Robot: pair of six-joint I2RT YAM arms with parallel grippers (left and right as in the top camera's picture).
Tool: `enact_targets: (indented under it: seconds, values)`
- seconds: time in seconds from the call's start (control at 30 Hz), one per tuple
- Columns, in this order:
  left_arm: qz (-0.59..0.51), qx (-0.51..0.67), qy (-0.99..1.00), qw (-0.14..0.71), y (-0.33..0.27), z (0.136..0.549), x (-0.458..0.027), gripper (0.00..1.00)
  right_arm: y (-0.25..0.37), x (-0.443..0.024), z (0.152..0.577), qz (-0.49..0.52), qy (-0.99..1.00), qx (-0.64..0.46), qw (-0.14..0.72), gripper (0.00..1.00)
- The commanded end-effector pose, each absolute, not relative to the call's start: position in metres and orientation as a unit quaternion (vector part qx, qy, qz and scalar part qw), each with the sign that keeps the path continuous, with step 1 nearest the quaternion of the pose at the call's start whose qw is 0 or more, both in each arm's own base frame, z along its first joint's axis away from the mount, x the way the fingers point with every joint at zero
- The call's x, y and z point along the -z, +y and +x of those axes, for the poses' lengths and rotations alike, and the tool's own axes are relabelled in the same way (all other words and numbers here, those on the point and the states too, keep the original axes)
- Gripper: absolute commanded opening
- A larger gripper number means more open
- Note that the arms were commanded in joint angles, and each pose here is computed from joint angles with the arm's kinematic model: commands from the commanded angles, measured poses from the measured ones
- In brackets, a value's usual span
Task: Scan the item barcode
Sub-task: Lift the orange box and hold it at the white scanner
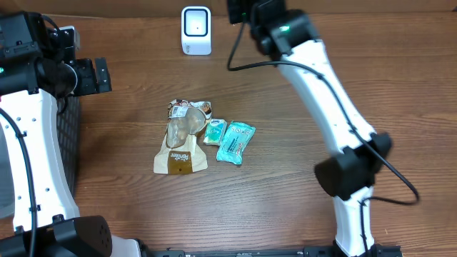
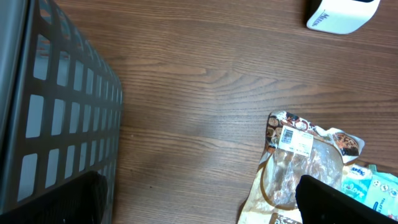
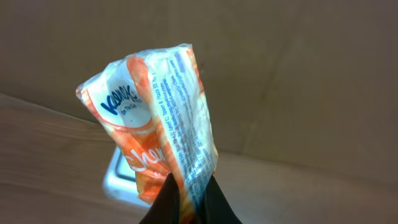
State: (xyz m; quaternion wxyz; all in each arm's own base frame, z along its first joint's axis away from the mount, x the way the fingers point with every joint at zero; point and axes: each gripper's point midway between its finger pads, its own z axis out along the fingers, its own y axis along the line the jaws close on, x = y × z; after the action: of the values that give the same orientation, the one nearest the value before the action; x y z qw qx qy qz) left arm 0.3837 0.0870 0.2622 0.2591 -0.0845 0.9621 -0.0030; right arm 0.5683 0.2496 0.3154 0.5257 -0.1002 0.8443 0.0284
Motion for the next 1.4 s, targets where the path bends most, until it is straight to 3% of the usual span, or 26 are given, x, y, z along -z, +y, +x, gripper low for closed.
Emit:
enact_targets:
  seconds: [0.0, 0.3, 0.53, 1.37]
  values:
    - [-0.074, -0.002, 0.962, 0.264, 0.089, 0.385, -0.266, 1.0, 0.26, -0.271, 0.596, -0.207, 0.822, 0.082, 0.524, 0.04]
    - [-0.074, -0.002, 0.962, 0.264, 0.089, 0.385, -0.266, 1.0, 0.306, -0.204, 0.64, -0.341, 0.739, 0.168, 0.556, 0.04]
    - [-0.074, -0.002, 0.962, 0.264, 0.089, 0.385, -0.266, 1.0, 0.343, -0.157, 0.636, -0.453, 0.681, 0.226, 0.53, 0.04]
    - [-0.074, -0.002, 0.962, 0.264, 0.089, 0.385, -0.266, 1.0, 0.335, -0.16, 0.637, -0.43, 0.689, 0.253, 0.526, 0.04]
